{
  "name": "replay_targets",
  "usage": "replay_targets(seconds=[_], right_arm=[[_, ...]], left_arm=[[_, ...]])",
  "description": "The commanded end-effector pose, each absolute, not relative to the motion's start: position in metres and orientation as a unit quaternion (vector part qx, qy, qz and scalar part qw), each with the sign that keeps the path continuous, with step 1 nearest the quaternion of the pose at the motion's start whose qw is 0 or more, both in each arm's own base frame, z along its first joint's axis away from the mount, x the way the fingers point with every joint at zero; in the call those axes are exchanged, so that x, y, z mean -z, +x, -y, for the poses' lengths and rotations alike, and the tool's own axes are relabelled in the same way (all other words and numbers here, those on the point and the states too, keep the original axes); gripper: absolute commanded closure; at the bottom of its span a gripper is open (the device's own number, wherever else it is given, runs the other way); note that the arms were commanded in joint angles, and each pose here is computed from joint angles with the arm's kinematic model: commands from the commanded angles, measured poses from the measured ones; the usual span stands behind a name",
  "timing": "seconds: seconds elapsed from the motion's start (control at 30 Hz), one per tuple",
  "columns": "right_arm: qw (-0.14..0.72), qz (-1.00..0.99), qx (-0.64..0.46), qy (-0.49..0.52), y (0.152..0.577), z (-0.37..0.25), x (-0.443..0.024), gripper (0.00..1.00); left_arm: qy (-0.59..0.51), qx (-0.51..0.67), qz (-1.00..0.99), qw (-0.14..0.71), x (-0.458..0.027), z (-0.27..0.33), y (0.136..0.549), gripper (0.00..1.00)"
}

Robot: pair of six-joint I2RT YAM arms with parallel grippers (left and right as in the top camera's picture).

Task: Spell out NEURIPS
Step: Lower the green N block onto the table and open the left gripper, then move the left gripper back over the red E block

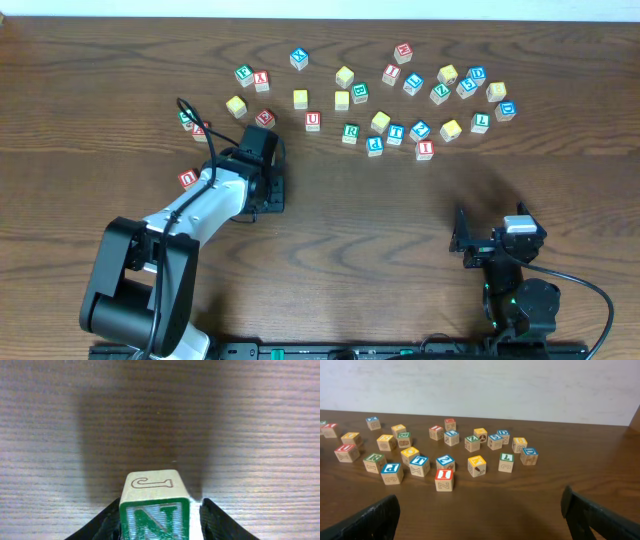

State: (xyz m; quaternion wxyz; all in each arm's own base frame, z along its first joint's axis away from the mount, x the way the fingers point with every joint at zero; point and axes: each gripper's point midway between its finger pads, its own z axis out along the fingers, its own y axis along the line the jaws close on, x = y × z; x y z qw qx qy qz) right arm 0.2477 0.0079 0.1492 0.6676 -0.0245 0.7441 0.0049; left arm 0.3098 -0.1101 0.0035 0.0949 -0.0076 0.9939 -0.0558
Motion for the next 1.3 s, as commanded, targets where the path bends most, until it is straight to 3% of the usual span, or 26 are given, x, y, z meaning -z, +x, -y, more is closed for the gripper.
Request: replay_targets(seconds=[0.0,0.27,0.63,1.27], right_arm=[[0.667,-0.745,-0.009,-0.017,0.247,-0.007,-0.149,0.01],[0.667,-0.745,-0.009,-0.017,0.247,-0.007,-0.149,0.01],[0.667,-0.745,-0.009,-0.017,0.247,-0.007,-0.149,0.01],[0.667,-0.745,-0.009,-0.017,0.247,-0.007,-0.149,0.01]], left_arm=[[0.000,0.061,-0.993,0.103,-0.014,0.115,0.321,0.53],[0.000,0.063,-0.992,0.110,-0.023,0.116,0.322,0.47],[0.001,0.077,-0.985,0.152,-0.052,0.118,0.330,0.46],[0.039,0.054,-0.953,0.297,-0.197,0.107,0.356,0.44]])
